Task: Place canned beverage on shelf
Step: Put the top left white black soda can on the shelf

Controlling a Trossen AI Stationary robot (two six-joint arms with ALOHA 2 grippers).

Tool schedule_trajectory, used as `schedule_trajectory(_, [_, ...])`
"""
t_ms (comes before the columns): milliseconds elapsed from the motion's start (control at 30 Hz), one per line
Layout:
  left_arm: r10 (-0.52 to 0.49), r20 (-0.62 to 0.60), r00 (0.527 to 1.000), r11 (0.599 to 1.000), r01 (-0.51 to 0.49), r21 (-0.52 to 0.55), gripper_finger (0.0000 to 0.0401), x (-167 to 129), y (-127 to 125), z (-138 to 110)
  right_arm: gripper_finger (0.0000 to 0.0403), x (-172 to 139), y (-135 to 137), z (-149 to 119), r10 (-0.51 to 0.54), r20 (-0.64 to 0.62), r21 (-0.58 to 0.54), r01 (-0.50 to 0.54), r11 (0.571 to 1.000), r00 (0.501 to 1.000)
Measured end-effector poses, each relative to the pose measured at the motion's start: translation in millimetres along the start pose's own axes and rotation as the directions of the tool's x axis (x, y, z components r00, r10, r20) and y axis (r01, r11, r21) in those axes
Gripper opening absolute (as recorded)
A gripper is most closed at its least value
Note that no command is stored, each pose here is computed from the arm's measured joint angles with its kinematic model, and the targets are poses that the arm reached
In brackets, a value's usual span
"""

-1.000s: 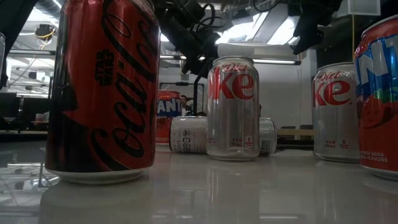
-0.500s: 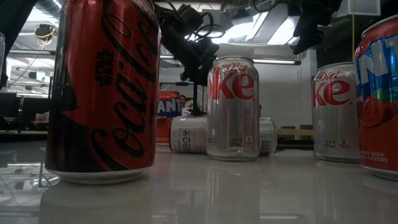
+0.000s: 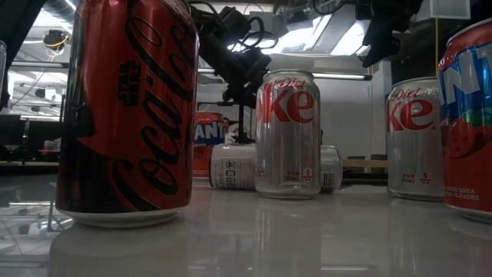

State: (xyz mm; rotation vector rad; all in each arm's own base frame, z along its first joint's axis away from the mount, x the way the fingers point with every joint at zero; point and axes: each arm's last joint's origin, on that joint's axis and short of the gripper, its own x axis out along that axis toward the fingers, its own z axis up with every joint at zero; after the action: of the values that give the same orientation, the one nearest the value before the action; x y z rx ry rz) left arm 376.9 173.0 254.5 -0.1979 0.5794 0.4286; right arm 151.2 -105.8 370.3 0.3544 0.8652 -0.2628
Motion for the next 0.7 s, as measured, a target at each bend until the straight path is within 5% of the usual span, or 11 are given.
schedule_trajectory(700, [0.0,0.004,1.0,1.0,0.0,-0.007,0.0282,0.0,0.0,0.4,0.037,0.0,0.0,0.0,0.0,0.0,0.0,0.0,1.0,1.0])
